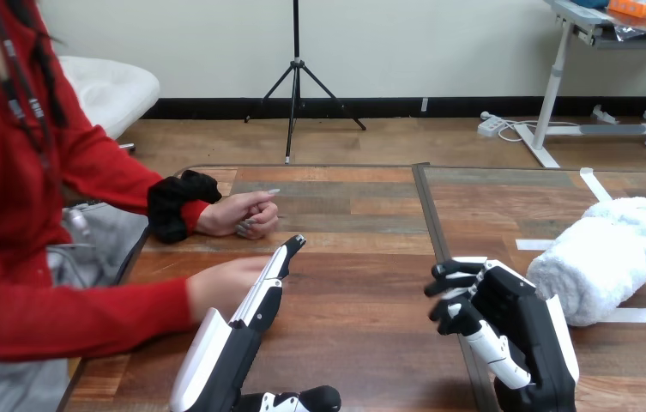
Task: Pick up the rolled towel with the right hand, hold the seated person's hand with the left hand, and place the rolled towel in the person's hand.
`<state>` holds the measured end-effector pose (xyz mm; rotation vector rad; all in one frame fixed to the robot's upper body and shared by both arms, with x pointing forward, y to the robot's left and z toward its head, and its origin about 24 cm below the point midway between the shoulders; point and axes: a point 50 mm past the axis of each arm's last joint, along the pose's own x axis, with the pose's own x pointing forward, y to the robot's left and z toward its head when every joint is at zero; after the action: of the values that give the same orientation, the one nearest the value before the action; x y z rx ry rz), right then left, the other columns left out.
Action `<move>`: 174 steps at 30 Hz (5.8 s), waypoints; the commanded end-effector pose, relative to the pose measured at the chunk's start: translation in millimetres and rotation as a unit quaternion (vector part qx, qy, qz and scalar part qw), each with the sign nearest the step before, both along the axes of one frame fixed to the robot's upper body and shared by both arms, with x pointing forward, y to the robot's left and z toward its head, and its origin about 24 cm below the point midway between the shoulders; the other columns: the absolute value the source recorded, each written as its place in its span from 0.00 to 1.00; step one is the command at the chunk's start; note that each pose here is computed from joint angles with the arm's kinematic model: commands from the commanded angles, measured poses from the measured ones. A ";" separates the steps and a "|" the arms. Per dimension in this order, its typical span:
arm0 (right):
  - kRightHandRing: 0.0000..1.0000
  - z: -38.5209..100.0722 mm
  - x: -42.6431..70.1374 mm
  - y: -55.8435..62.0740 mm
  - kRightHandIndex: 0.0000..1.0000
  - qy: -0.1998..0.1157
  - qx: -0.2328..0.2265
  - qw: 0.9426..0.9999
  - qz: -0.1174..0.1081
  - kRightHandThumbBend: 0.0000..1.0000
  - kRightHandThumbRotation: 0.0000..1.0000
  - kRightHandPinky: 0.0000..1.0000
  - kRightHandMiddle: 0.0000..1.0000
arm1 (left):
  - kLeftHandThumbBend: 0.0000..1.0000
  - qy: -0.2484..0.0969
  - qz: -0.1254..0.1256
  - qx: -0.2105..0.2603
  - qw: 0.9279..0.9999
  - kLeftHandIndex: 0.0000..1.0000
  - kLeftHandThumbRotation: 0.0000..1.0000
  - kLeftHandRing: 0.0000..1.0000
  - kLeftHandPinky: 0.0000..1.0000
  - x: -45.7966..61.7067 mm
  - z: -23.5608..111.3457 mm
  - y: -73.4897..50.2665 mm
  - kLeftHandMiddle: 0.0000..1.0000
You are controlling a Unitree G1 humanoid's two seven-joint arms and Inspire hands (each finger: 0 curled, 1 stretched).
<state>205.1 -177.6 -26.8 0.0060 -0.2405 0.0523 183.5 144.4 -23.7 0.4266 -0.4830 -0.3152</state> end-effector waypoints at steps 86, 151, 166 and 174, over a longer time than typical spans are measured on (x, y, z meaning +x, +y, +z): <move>0.37 20.5 13.2 2.7 0.48 -0.083 -0.030 0.996 0.019 0.84 0.34 0.31 0.44 | 1.00 -0.032 0.013 0.000 0.999 0.98 0.90 0.95 0.90 13.9 12.2 1.7 0.97; 0.37 21.2 13.0 1.5 0.48 -0.085 -0.025 0.996 0.025 0.83 0.31 0.31 0.44 | 1.00 -0.030 0.011 -0.001 0.999 0.97 0.88 0.94 0.87 14.5 12.2 2.2 0.97; 0.40 25.8 15.6 -2.9 0.48 -0.097 -0.025 0.995 0.010 0.83 0.34 0.35 0.46 | 1.00 -0.032 0.009 0.001 0.999 0.97 0.89 0.95 0.87 16.6 12.6 1.2 0.97; 0.44 28.2 17.8 -9.7 0.51 -0.101 -0.030 0.994 -0.008 0.86 0.39 0.39 0.49 | 1.00 -0.033 0.009 0.005 0.999 0.97 0.89 0.95 0.87 17.9 13.1 1.2 0.97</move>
<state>202.1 -179.4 -21.8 -0.0240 -0.3187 0.0643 185.5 148.1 -24.9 0.4541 -0.4624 -0.2999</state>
